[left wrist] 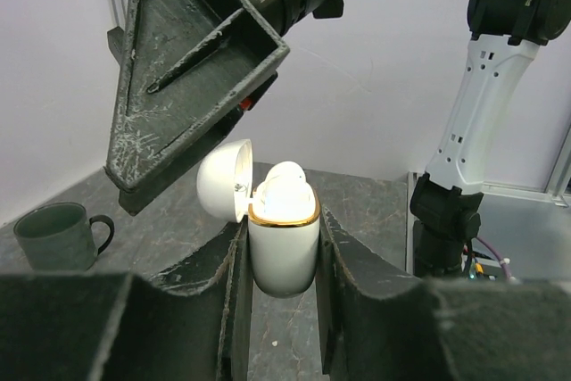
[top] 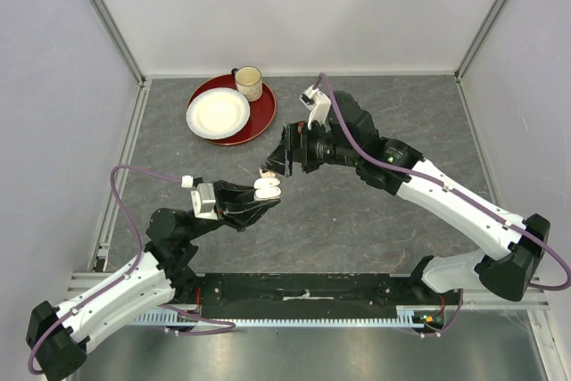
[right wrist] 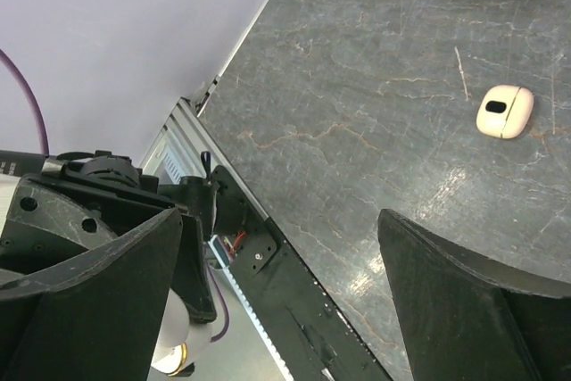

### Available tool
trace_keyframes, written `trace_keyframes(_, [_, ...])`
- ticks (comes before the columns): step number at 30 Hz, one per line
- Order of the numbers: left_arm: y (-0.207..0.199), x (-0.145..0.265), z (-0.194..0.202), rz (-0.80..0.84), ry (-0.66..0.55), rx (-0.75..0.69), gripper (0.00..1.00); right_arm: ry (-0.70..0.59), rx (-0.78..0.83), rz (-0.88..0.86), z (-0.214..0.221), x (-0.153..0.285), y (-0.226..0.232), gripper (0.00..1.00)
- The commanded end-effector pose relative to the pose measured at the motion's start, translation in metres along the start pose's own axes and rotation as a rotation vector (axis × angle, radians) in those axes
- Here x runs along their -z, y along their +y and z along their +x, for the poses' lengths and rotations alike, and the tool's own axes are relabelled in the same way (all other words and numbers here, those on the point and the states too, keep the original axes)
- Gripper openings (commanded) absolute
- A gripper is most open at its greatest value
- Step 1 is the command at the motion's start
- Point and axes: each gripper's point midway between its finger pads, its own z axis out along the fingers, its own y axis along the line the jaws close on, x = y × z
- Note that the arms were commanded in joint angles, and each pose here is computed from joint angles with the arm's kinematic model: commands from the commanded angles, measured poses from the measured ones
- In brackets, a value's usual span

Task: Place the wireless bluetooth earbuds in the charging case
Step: Close the charging case, then place the charging case at the center of the board.

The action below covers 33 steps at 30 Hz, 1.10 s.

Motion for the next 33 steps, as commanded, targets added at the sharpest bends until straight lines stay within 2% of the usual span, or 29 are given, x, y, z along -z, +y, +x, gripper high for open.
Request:
trace_keyframes(1, [-0.002,-0.008,-0.025,0.024,-0.061,-0.057,0.02,0.02,0.02,0.01,0.009,-0.002,0.007,0.97])
trace_keyframes(16, [0.005,-0.007,-0.021,-0.021,-0.058,-0.031,0.02,0.05,0.093,0.146,0.026,0.0,-0.015,0.97])
trace_keyframes(20, [0.016,-0.006,-0.013,-0.093,-0.03,0.037,0.02,-0.077,0.057,0.296,0.009,0.017,-0.039,0.98])
trace_keyframes(22, [0.021,-0.007,-0.015,-0.131,-0.018,0.083,0.02,-0.167,0.035,0.424,0.0,0.028,-0.064,0.98])
trace_keyframes(24, [0.028,-0.007,-0.011,-0.186,0.023,0.143,0.02,-0.277,0.001,0.512,-0.015,0.048,-0.076,0.98])
trace_keyframes(26, [0.033,-0.005,-0.008,-0.236,0.063,0.186,0.02,-0.335,-0.019,0.548,-0.021,0.064,-0.084,0.98])
trace_keyframes(29, [0.044,-0.002,-0.014,-0.318,0.075,0.216,0.02,-0.403,-0.048,0.594,-0.029,0.083,-0.096,0.98])
trace_keyframes(33, [0.064,0.005,-0.002,-0.474,0.137,0.304,0.02,-0.41,-0.081,0.6,-0.027,0.09,-0.105,0.98])
